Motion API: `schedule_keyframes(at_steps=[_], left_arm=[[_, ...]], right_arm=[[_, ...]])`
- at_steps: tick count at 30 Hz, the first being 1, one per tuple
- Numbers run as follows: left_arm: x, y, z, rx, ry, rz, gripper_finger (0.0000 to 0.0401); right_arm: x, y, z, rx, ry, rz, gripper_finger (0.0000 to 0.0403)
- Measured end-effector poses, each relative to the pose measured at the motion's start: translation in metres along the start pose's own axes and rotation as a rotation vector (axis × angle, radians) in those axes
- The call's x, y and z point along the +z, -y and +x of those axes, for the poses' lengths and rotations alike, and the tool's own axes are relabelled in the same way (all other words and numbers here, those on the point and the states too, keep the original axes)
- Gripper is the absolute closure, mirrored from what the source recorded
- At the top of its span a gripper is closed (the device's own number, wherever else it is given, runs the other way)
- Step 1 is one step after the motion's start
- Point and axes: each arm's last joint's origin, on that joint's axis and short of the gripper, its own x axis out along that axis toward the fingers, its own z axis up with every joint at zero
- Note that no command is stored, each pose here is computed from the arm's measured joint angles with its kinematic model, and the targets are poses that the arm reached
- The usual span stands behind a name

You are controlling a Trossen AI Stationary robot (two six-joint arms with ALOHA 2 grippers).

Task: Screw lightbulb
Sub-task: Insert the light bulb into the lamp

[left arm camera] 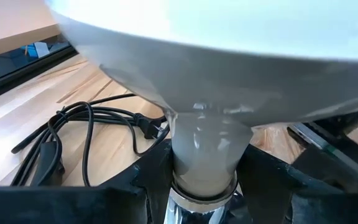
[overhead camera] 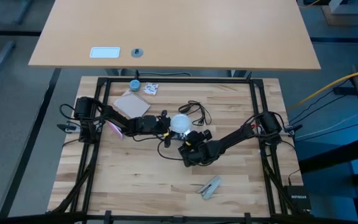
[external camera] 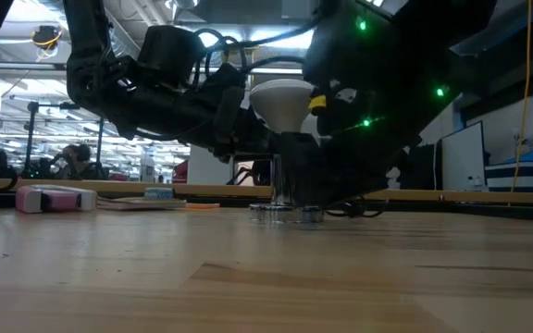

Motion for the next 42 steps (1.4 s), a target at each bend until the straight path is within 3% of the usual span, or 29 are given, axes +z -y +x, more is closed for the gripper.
schedule_keyframes(at_steps=[5, 10, 17, 24, 35, 42], left_arm=[[0.0, 0.0, 0.0, -0.001, 0.0, -0.001, 0.0245], [0.0, 0.001, 0.0, -0.022, -0.003, 0.0, 0.0245], [0.0, 0.001, 0.0, -0.026, -0.002, 0.0, 0.0245], [0.0, 0.001, 0.0, -0.021, 0.003, -0.001, 0.0245], [0.0, 0.002, 0.0, -0.019, 0.002, -0.003, 0.0245], [-0.001, 0.001, 0.0, -0.004, -0.003, -0.001, 0.0245]], right_arm=[[0.0, 0.004, 0.002, -0.066, 0.091, -0.032, 0.0178], [0.001, 0.003, -0.006, -0.048, 0.099, -0.036, 0.0178], [0.008, -0.004, -0.04, 0.077, 0.087, -0.069, 0.0178], [-0.001, -0.012, -0.044, 0.206, -0.084, -0.101, 0.0178], [-0.002, -0.01, -0.012, 0.15, -0.147, -0.058, 0.0178], [-0.004, 0.003, -0.007, 0.017, -0.139, 0.016, 0.0178]])
